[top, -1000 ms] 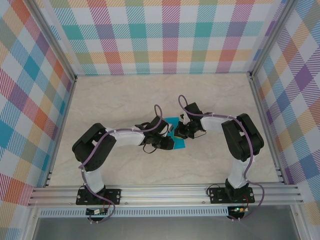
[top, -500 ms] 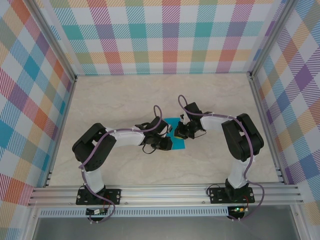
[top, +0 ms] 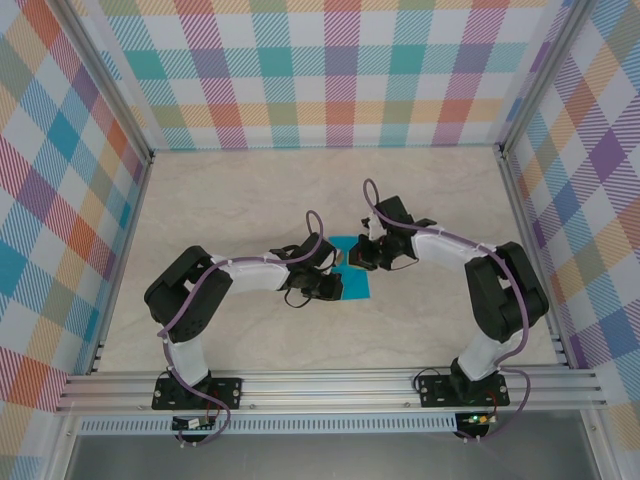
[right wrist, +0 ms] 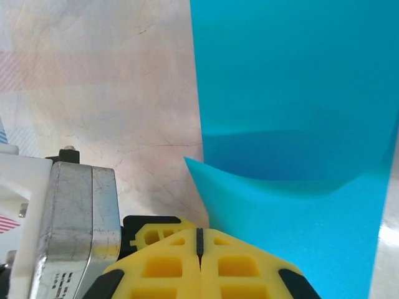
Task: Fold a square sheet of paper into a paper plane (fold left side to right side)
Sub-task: Fold the triangle a second time at the center of the table.
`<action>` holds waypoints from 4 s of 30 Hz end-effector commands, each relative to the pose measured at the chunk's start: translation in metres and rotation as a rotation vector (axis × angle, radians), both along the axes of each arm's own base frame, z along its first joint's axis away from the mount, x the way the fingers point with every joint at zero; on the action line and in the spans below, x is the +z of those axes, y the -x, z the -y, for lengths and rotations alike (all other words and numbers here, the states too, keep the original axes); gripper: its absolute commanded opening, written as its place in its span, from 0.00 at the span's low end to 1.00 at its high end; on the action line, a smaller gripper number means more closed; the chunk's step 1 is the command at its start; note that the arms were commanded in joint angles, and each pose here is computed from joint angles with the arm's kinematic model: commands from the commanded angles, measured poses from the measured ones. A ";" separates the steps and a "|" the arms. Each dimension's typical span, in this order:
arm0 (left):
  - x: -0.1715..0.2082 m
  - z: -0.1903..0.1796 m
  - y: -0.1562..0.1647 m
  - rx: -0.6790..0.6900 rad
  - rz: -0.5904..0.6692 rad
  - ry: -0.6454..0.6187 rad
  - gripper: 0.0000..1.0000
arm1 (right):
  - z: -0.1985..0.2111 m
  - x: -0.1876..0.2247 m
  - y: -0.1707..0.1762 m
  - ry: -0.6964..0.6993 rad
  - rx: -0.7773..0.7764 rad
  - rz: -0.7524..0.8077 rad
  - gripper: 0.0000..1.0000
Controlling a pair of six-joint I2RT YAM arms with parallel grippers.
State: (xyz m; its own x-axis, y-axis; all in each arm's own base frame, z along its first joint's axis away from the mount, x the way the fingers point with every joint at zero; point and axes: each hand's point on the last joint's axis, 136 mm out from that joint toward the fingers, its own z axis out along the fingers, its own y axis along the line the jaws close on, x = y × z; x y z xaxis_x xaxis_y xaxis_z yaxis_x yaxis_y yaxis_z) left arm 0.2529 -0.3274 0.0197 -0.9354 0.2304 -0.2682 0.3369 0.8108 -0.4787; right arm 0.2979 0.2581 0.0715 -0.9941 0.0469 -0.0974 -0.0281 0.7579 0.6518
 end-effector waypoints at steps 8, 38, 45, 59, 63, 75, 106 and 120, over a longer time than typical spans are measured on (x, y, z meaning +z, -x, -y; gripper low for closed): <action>-0.022 -0.017 0.011 0.017 -0.072 -0.089 0.07 | -0.018 -0.032 0.024 -0.017 0.052 -0.098 0.00; -0.029 -0.020 0.012 0.017 -0.092 -0.116 0.04 | 0.022 -0.061 0.001 0.232 0.041 -0.058 0.00; -0.029 -0.020 0.013 0.016 -0.096 -0.114 0.03 | 0.038 -0.059 -0.017 0.254 0.017 -0.048 0.00; -0.028 -0.019 0.014 0.012 -0.094 -0.109 0.03 | 0.057 -0.064 -0.021 0.280 0.003 -0.063 0.00; -0.028 -0.019 0.014 0.012 -0.094 -0.110 0.03 | 0.052 -0.029 -0.025 0.238 -0.001 0.009 0.01; -0.028 -0.019 0.013 0.013 -0.093 -0.107 0.03 | -0.002 -0.036 0.018 0.144 0.109 -0.051 0.00; -0.030 -0.020 0.013 0.012 -0.096 -0.119 0.01 | 0.067 -0.069 -0.011 0.321 0.048 -0.070 0.00; -0.030 -0.020 0.013 0.010 -0.095 -0.119 0.01 | 0.087 -0.063 -0.027 0.333 0.017 -0.060 0.01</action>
